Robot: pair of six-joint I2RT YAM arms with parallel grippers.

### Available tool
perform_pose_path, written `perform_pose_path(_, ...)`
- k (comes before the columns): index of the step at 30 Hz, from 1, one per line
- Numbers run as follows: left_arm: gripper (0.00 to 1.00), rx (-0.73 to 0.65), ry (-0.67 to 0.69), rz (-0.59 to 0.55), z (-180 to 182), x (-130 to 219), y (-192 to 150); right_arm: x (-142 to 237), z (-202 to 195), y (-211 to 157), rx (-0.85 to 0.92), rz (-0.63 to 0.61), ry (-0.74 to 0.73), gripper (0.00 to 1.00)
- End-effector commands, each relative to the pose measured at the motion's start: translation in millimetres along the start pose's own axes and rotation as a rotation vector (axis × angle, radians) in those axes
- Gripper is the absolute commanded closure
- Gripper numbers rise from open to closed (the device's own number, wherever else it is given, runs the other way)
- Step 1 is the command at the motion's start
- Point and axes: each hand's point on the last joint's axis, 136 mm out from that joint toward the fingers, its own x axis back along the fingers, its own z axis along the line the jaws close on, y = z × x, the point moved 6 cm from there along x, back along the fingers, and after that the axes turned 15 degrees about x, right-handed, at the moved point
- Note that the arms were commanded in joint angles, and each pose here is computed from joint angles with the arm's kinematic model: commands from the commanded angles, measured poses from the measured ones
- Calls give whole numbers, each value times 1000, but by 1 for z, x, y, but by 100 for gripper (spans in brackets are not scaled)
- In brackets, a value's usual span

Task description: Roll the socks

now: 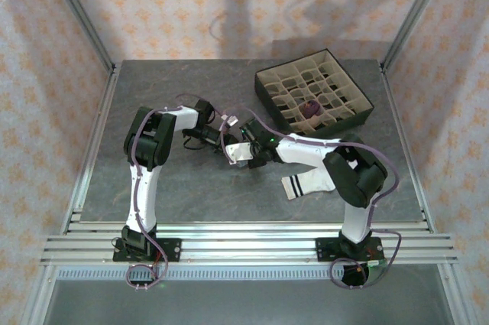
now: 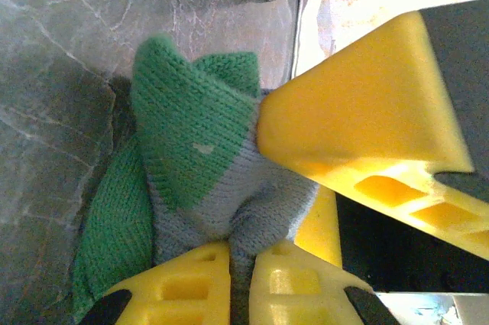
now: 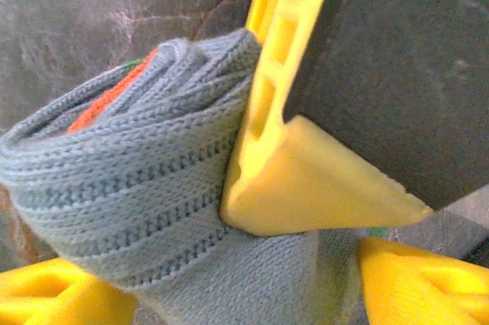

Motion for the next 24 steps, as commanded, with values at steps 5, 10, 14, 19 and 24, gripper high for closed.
perform_pose_path(5, 90, 89, 142, 26, 32, -3, -9, -22, 35, 13, -10, -41, 200, 32)
perform_pose_path(10, 86, 30, 161, -12, 20, 4, -8, -26, 38, 14, -40, -30, 269, 54)
perform_pose_path(14, 84, 6, 165, -31, 14, 7, -9, -24, 42, 14, -60, -24, 307, 79)
perform_pose_path(19, 84, -17, 167, -55, 10, 11, -10, -22, 48, 13, -88, -13, 343, 100)
perform_pose_path(24, 81, -62, 169, -83, 1, 15, -14, -19, 51, 12, -137, -16, 360, 100)
